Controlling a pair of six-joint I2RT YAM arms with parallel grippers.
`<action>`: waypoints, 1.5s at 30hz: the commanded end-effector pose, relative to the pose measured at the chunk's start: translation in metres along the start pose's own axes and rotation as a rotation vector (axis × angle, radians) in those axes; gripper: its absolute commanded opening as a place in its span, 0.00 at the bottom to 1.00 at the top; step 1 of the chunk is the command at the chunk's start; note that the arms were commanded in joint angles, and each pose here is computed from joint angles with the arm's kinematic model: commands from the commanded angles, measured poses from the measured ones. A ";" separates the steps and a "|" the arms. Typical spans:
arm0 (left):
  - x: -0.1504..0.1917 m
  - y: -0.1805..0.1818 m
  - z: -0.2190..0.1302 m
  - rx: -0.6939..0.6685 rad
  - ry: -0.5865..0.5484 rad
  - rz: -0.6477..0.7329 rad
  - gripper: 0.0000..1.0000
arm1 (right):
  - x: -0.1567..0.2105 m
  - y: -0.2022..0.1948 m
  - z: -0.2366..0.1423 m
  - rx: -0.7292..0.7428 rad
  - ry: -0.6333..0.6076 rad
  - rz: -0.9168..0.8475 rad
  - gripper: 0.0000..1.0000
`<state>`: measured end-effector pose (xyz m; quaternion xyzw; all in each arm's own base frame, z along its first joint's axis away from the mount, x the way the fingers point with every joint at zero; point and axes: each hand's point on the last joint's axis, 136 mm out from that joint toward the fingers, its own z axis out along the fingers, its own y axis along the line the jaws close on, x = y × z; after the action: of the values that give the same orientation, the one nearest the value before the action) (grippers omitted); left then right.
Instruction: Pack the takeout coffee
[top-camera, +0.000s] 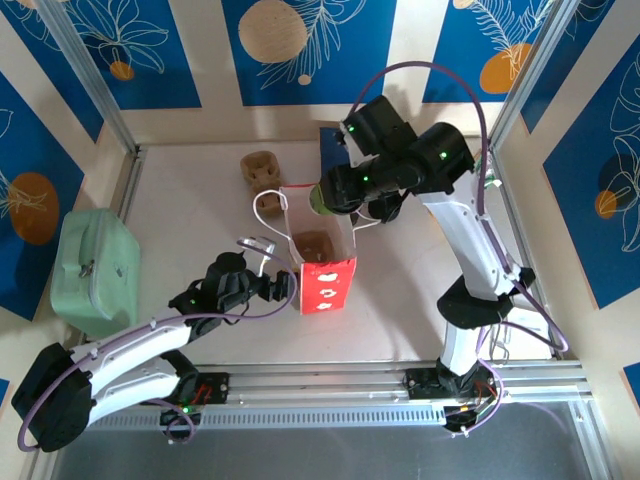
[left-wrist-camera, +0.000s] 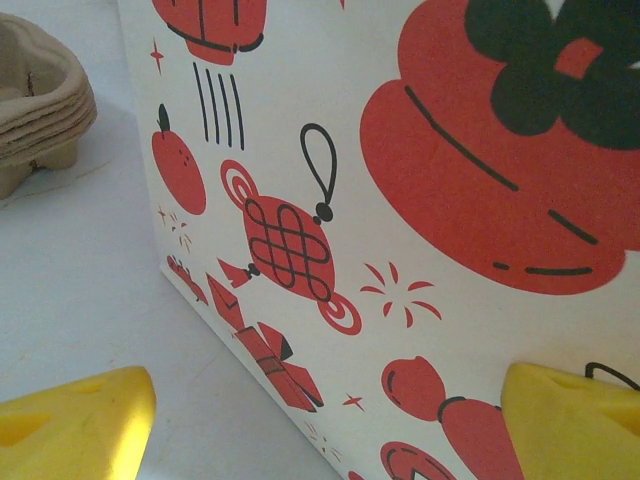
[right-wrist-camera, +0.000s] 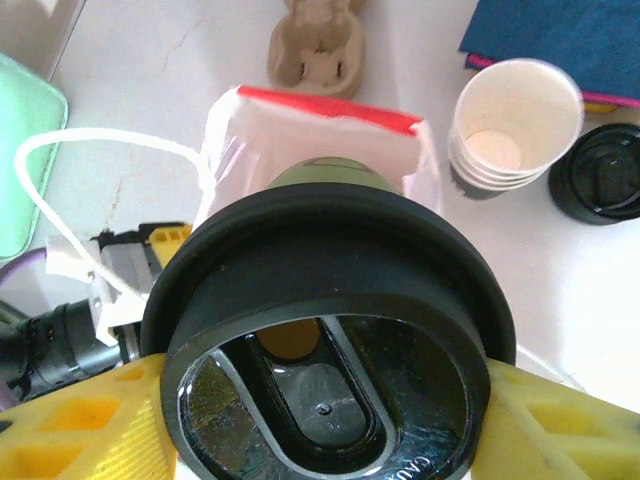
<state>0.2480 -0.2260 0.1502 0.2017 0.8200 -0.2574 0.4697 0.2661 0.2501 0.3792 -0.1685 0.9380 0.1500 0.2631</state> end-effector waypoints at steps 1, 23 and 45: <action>0.000 -0.002 0.001 0.003 -0.010 0.024 0.89 | 0.042 -0.003 0.008 0.056 0.182 0.009 0.62; 0.000 -0.025 -0.004 0.113 -0.066 0.106 0.91 | 0.081 0.007 0.078 0.188 0.420 0.038 0.59; 0.007 -0.030 -0.009 0.115 -0.064 0.200 0.93 | 0.099 0.005 0.100 0.223 0.520 0.006 0.59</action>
<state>0.2256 -0.2463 0.1568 0.2872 0.7686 -0.2736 0.5020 0.2562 0.2927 0.2574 -0.1582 0.9807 0.0514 0.1023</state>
